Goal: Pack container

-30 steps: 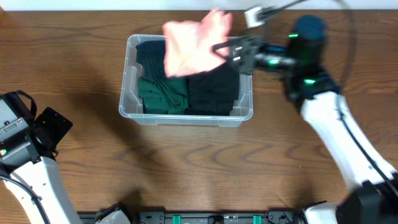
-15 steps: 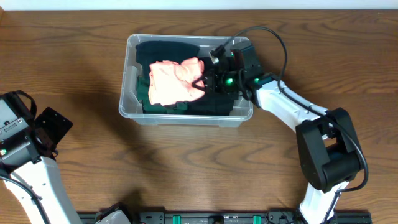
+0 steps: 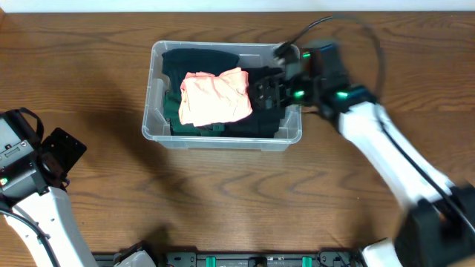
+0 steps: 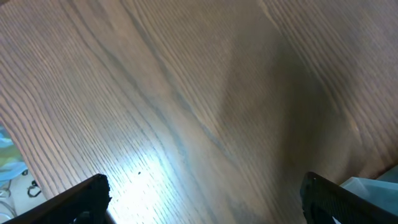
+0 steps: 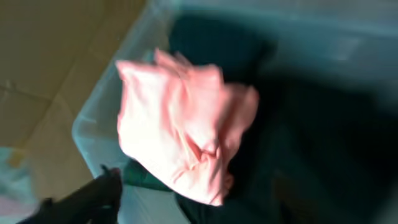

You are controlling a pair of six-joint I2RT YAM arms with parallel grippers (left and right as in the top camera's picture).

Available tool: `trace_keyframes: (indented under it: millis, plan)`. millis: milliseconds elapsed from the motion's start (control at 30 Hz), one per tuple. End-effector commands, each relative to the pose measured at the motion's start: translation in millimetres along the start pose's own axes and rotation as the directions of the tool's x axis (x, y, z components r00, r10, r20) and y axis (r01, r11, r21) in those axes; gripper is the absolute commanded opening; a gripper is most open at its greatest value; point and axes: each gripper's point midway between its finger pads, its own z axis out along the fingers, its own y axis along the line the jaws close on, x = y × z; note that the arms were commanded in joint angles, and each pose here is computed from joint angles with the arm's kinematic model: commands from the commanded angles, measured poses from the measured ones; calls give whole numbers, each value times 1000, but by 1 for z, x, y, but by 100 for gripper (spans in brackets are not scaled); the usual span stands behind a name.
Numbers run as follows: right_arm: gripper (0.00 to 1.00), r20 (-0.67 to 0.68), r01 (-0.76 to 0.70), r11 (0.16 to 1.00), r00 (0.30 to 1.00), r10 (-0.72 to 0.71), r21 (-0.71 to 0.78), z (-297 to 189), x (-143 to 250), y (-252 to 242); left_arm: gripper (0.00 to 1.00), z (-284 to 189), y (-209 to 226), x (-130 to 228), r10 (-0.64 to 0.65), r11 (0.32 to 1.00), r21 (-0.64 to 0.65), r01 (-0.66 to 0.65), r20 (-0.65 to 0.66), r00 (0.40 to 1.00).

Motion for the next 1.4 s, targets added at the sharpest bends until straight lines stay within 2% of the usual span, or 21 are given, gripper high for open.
trace_keyframes:
  millis: [0,100,333,433,633,833,967,1133,1367]
  plan:
    - [88,169,151,983,971,-166,100,-63,-44,7,98,-3,3,-5,11,1000,-14,-11,14,1000]
    - [99,247,165,978,950,-193,129,-96,-60,12,98,-3,3,-5,11,1000,-14,-11,14,1000]
    - [99,336,180,969,914,-228,168,-138,-75,21,98,-3,3,-5,11,1000,-14,-11,14,1000]
    - [99,279,143,975,942,-186,169,-135,-59,16,98,-3,3,-5,11,1000,-14,-11,14,1000]
    - [99,273,64,923,945,-177,379,-153,-58,-32,98,-3,3,-5,11,1000,-14,-11,14,1000]
    - [99,343,35,861,909,-238,507,-218,-70,-64,98,-3,3,-5,11,1000,-14,-11,14,1000]
    - [99,381,28,814,874,-301,579,-265,-69,-61,98,-3,3,-5,11,1000,-14,-11,14,1000]
    - [99,322,131,732,837,-443,668,-302,-50,-29,98,-3,3,-5,11,1000,-14,-11,14,1000]
    - [99,279,125,719,866,-416,684,-299,7,-25,98,-3,3,-5,11,1000,-14,-11,14,1000]
